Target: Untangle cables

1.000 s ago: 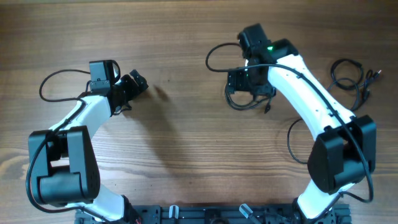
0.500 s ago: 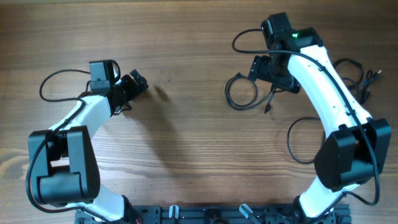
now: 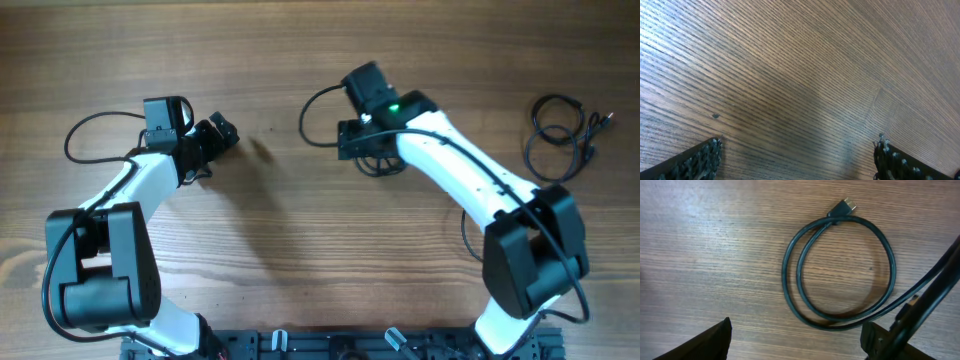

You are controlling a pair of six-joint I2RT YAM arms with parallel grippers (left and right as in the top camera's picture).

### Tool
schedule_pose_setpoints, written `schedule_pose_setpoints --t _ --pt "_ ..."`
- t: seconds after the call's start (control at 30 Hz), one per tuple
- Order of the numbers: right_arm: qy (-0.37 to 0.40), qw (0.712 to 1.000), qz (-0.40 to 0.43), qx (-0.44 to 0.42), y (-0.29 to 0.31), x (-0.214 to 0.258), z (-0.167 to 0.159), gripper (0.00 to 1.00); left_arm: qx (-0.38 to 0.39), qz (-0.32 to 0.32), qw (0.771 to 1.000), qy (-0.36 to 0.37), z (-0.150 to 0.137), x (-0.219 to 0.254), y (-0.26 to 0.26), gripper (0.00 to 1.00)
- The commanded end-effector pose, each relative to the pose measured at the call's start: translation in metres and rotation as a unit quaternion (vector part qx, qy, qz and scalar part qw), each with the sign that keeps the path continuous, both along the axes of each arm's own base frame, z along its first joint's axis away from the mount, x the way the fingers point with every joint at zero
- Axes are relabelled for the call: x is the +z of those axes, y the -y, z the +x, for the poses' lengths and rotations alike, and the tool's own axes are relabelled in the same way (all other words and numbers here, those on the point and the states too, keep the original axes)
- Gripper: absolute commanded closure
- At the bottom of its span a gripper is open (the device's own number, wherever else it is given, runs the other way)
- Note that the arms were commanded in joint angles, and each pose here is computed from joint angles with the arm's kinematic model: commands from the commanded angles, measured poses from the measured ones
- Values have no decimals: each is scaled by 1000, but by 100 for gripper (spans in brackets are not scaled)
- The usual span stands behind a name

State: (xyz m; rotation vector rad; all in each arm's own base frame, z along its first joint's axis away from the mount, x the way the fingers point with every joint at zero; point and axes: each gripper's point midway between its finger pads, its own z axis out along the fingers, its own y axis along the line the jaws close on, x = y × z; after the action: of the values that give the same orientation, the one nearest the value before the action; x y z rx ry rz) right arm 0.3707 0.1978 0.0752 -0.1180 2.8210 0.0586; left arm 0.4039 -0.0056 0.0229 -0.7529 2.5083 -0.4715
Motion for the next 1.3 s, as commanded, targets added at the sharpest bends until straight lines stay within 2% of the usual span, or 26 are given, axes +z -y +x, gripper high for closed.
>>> schedule_pose_setpoints --t 0.0,0.07,0.17,0.2,0.37,0.6,0.67,0.7,0.8,0.87,0.93,1.0,1.07,1.2,1.27 --pt "-7 998 -55 21 3 -34 3 20 -11 3 1000 10 1 6 2 0" --pt "-26 997 -70 34 3 -58 2 26 -11 3 1000 10 1 6 2 0" --pt "-49 992 -92 66 5 -86 -1 41 -11 3 1000 10 1 6 2 0" --pt "-52 991 -95 75 5 -90 -2 48 -11 3 1000 10 1 6 2 0" --pt "-74 983 -115 120 10 -91 -11 66 -11 3 1000 10 1 6 2 0" --pt "-101 979 -127 120 19 -92 -24 82 -11 3 1000 10 1 6 2 0" --pt "-113 978 -126 122 20 -93 -29 82 -11 3 1000 10 1 6 2 0" --pt "-121 977 -129 123 21 -93 -33 96 -11 3 1000 10 1 6 2 0" --pt "-130 974 -136 123 29 -80 -33 96 -11 3 1000 10 1 6 2 0" --pt "-103 979 -135 112 34 -46 -21 96 -11 3 1000 10 1 6 2 0" --pt "-41 981 -169 80 59 -7 -2 96 -11 3 1000 10 1 6 2 0" --pt "-5 980 -194 53 80 17 9 96 -11 3 1000 10 1 6 2 0" --pt "-2 983 -177 45 85 25 10 96 -12 2 1000 10 1 6 3 0" --pt "16 972 -233 16 112 37 18 96 -12 2 1000 10 1 6 3 0" --pt "65 952 -298 -20 139 73 32 96 -12 2 1000 10 1 6 3 0"
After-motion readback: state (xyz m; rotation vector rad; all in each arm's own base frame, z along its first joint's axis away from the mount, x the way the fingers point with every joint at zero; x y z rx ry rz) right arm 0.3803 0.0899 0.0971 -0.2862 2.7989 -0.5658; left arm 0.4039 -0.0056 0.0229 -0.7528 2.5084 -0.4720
